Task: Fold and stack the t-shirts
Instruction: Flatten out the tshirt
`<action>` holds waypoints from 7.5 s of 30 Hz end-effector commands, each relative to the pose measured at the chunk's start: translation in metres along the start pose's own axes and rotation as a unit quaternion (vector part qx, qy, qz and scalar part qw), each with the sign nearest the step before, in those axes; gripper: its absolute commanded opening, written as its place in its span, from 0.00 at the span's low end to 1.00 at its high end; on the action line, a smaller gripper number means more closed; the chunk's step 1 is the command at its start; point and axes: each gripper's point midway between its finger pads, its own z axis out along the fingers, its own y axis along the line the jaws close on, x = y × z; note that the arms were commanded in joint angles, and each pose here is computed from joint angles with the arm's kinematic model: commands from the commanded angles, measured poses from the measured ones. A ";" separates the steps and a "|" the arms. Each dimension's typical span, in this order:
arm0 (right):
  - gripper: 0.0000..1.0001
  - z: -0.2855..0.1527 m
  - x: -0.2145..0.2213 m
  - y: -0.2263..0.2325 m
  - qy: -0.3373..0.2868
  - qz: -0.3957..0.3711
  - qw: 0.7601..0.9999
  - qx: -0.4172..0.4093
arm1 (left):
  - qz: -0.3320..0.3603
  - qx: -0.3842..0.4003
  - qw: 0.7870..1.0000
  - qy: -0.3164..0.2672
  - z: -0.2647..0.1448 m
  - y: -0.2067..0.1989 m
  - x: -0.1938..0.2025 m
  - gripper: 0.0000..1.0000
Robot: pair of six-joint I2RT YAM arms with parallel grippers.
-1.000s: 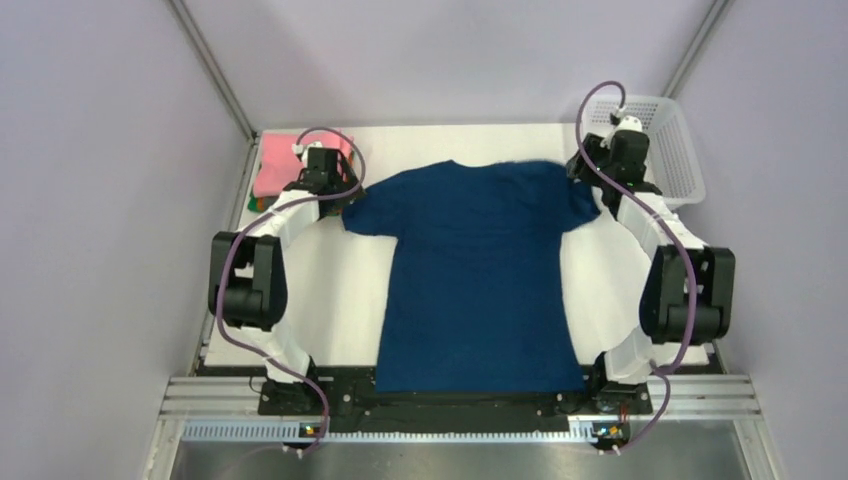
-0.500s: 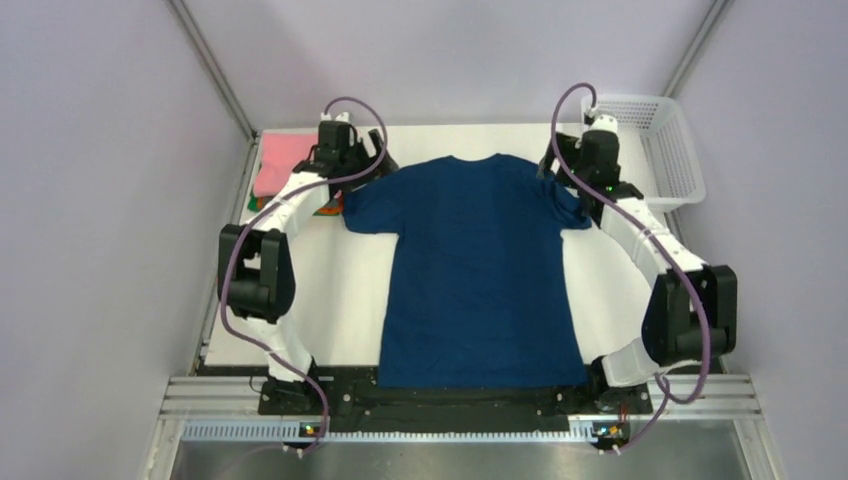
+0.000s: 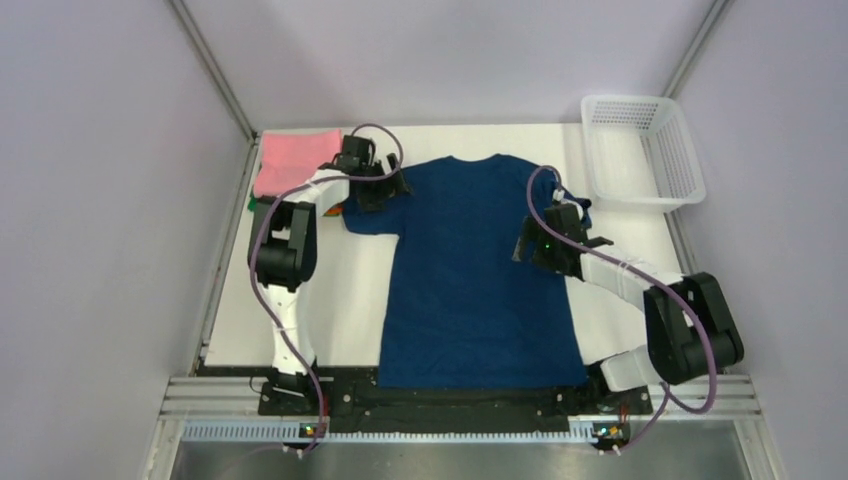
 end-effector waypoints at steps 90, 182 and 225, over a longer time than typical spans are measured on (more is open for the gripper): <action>0.99 0.042 -0.023 -0.005 -0.004 -0.053 0.999 -0.003 | 0.180 -0.018 0.982 0.050 0.001 -0.103 0.037 0.99; 0.99 0.031 -0.118 0.012 -0.082 -0.077 0.993 0.021 | 0.175 0.085 0.970 -0.146 -0.030 -0.132 -0.070 0.99; 0.99 -0.034 -0.085 -0.035 -0.125 0.019 0.991 0.047 | 0.115 0.022 0.989 -0.088 -0.056 -0.093 -0.004 0.99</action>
